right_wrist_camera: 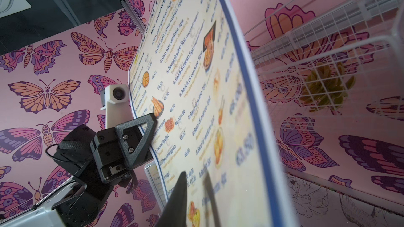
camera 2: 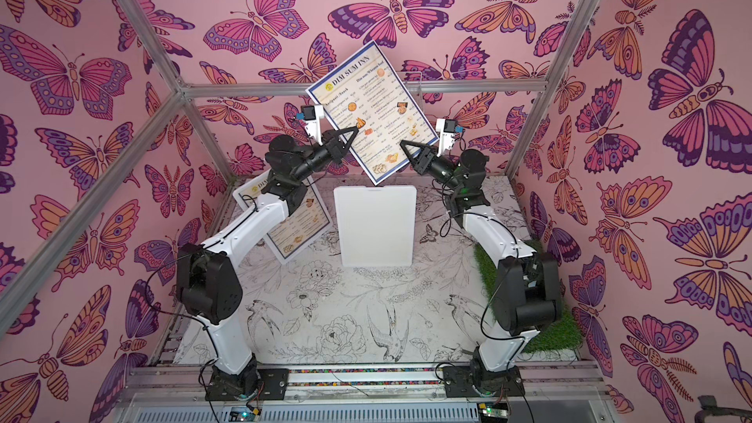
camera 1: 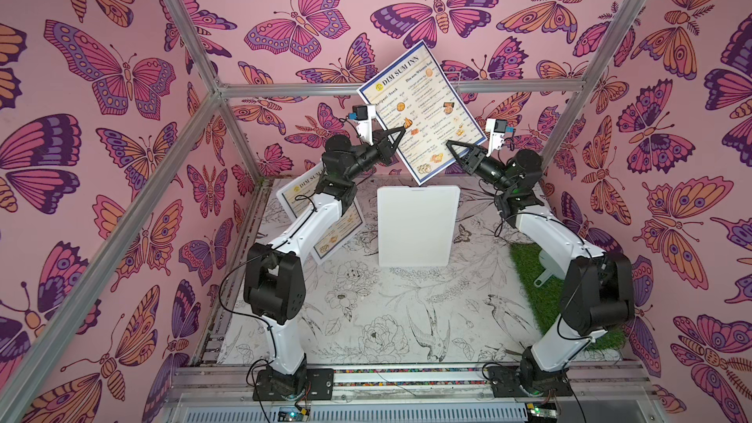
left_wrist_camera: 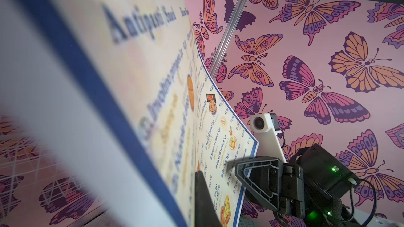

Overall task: Insert the menus into the narrow rack
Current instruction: Insert the menu into the narrow rack.

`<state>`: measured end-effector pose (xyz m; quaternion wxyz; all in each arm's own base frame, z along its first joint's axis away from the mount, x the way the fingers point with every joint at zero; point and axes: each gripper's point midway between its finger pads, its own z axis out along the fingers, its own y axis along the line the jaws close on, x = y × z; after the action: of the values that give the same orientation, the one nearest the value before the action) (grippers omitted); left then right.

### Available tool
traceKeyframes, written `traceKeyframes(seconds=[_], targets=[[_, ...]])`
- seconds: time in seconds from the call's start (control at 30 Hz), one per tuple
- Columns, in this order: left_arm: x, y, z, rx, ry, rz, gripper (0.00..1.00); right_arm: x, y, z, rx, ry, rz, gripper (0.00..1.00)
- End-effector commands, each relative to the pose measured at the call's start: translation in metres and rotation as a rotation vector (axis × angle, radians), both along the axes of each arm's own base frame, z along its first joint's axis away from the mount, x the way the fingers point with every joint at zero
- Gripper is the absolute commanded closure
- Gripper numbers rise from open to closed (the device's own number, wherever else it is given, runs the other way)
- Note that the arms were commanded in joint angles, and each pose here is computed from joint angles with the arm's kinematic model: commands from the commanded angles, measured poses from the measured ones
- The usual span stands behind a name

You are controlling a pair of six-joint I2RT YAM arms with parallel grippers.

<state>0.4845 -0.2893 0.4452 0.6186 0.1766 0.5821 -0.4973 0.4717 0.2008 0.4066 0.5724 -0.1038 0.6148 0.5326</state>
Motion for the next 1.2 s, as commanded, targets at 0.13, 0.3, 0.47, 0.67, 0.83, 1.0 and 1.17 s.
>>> traceKeyframes(seconds=[0.13, 0.3, 0.47, 0.67, 0.83, 1.0, 1.17], targets=[[0.003, 0.004, 0.000, -0.006, -0.030, 0.004, 0.98, -0.002, 0.008, 0.007, -0.009, -0.027, 0.027, 0.77], [0.005, 0.005, -0.005, -0.012, -0.017, 0.003, 0.98, -0.001, 0.009, 0.005, -0.012, -0.022, 0.029, 0.77], [0.003, 0.006, -0.004, -0.019, -0.013, -0.001, 0.98, -0.002, 0.010, 0.004, -0.017, -0.019, 0.029, 0.77], [-0.002, 0.009, -0.006, -0.019, -0.005, 0.006, 0.98, -0.004, 0.012, 0.002, -0.019, -0.014, 0.033, 0.77], [-0.005, 0.010, -0.007, -0.018, -0.002, 0.011, 0.98, -0.004, 0.012, 0.001, -0.019, -0.013, 0.035, 0.77], [-0.005, 0.011, -0.008, -0.017, 0.000, 0.013, 0.98, -0.005, 0.013, 0.001, -0.019, -0.010, 0.038, 0.77], [-0.007, 0.012, -0.006, -0.017, -0.001, 0.017, 0.98, -0.005, 0.014, -0.001, -0.021, -0.006, 0.040, 0.77]])
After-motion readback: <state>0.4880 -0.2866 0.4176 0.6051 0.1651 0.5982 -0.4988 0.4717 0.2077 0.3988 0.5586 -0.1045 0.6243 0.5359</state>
